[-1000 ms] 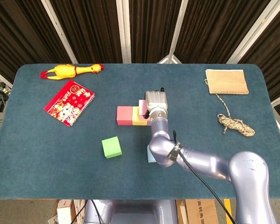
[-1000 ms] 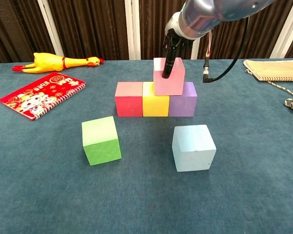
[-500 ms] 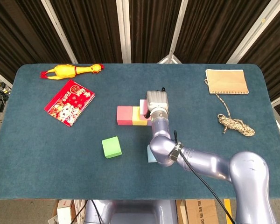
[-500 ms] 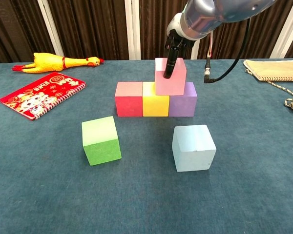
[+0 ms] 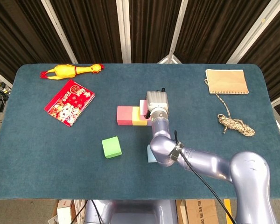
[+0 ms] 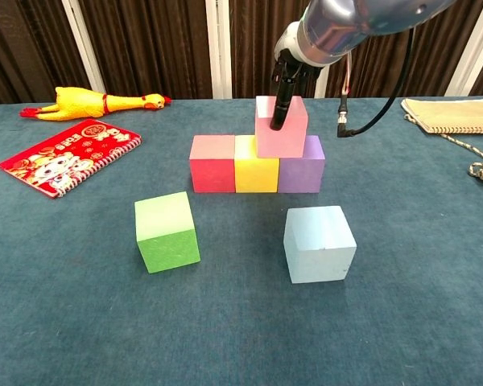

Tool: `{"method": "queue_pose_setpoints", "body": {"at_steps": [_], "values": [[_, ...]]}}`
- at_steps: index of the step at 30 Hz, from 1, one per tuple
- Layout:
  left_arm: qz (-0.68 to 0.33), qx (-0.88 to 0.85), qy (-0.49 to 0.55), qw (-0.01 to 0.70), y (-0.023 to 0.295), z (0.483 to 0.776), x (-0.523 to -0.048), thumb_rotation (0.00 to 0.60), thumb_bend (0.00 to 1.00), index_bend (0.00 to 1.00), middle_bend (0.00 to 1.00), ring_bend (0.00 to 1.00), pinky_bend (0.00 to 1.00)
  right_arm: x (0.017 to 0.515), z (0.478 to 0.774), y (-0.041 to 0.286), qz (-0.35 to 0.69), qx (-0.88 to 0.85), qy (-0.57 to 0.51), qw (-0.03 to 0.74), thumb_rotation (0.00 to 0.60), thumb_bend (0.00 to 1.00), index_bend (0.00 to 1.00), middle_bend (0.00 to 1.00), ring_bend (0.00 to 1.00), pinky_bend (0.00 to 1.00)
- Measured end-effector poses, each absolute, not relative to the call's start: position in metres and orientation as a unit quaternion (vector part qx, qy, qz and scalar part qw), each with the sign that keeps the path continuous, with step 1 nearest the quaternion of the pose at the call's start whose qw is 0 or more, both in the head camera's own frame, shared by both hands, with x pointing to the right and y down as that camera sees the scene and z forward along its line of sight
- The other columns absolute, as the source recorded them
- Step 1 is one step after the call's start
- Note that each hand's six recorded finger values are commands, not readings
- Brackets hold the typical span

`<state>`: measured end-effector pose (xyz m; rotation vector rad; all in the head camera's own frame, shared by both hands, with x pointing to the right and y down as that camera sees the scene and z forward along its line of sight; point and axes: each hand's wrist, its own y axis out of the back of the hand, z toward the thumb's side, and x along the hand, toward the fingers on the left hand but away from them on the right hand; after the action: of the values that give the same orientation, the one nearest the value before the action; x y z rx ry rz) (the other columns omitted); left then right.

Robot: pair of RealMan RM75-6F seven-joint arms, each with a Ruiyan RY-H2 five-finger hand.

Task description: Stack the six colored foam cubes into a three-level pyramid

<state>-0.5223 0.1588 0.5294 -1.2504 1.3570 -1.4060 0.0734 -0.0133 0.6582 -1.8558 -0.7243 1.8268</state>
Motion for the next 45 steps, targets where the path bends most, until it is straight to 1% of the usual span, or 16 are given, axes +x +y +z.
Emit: {"method": "queue_pose_setpoints", "body": {"at_steps": [5,9,20,34,45], "values": [[-0.556,-0.494,0.537,0.399,0.1584,0.5294,-0.5224,0.6,0.2,0.14,0.16,0.0,0.0,0.0729,0.6582,-0.0131,0.661,-0.669,-0.262,0.218,0.6,0.29,0.46,0.35,0.19,0.0],[-0.556,-0.494,0.536,0.399,0.1579,0.5296,-0.5224,0.6,0.2,0.14,0.16,0.0,0.0,0.0726,0.6583,-0.0133,0.661,-0.668,-0.263,0.218,0.6,0.29,0.42,0.33,0.18,0.0],[-0.556,-0.494,0.537,0.399,0.1572,0.53,-0.5222,0.6,0.2,0.14,0.16,0.0,0.0,0.0732,0.6586,-0.0127,0.664,-0.667,-0.26,0.216,0.6,0.29,0.38,0.28,0.15,0.0],[-0.557,-0.493,0.537,0.399,0.1563,0.5304,-0.5223,0.6,0.2,0.14,0.16,0.0,0.0,0.0712,0.6584,-0.0114,0.665,-0.668,-0.255,0.214,0.6,0.29,0.3,0.22,0.11,0.0],[-0.558,-0.493,0.536,0.398,0.1556,0.531,-0.5219,0.6,0.2,0.13,0.16,0.0,0.0,0.0703,0.6567,-0.012,0.665,-0.669,-0.255,0.215,0.6,0.29,0.28,0.2,0.08,0.0]]}}
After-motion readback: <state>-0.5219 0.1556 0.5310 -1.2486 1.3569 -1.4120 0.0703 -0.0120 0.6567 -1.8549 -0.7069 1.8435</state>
